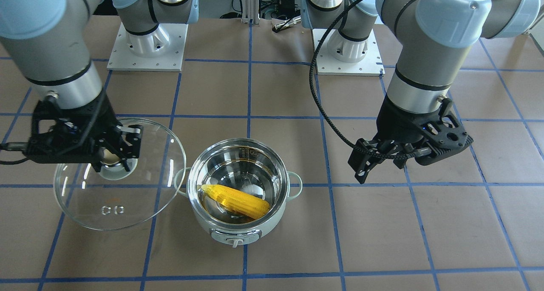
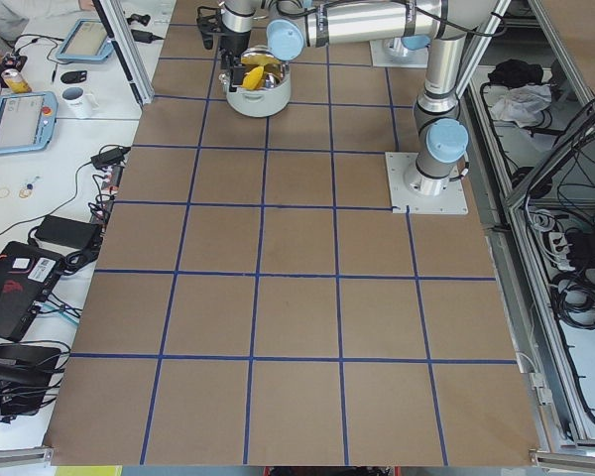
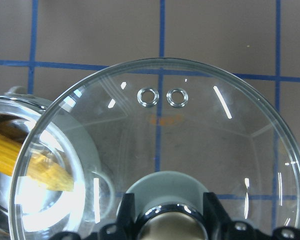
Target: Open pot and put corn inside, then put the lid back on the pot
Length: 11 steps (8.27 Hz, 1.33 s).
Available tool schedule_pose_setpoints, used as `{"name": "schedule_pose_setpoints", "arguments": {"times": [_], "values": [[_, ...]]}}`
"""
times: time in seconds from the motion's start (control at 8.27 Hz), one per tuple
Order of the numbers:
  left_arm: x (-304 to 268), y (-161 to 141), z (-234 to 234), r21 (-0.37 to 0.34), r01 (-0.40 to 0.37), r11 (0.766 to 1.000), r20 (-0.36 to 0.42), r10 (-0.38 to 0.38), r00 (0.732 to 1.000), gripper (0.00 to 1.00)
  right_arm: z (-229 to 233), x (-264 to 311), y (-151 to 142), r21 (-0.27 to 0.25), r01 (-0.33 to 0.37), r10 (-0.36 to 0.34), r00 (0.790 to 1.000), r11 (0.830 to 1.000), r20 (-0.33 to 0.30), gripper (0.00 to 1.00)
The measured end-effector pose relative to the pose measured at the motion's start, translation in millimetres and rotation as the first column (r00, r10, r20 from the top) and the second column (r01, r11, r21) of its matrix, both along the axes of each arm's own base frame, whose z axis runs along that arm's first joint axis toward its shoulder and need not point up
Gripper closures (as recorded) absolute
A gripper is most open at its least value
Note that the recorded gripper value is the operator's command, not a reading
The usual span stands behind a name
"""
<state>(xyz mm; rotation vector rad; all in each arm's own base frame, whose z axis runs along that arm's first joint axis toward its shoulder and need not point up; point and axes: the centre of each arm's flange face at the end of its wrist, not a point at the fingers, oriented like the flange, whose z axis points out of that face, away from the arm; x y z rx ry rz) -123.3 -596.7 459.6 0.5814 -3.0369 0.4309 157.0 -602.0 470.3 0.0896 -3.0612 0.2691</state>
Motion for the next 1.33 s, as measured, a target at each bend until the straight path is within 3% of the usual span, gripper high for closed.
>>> {"name": "schedule_pose_setpoints", "arguments": {"times": [0.24,0.48,0.97,1.33], "values": [[16,19,15,0.065,0.063,0.996,0.088,-0.069,0.994,0.00,-21,67,1,-0.014,0.039,-0.039,0.999,0.999,0.029,0.91],[18,40,28,0.121,0.132,0.984,0.111,-0.146,0.983,0.00,-42,119,9,-0.003,0.055,-0.055,0.997,0.998,0.045,0.91],[12,52,34,0.134,0.165,0.977,0.115,-0.181,0.977,0.00,-80,168,11,0.010,0.072,-0.073,0.996,0.997,0.057,0.90],[8,54,27,0.155,0.173,0.973,0.105,-0.191,0.976,0.00,-99,193,16,0.014,0.035,-0.035,0.998,0.999,0.053,0.89]]}}
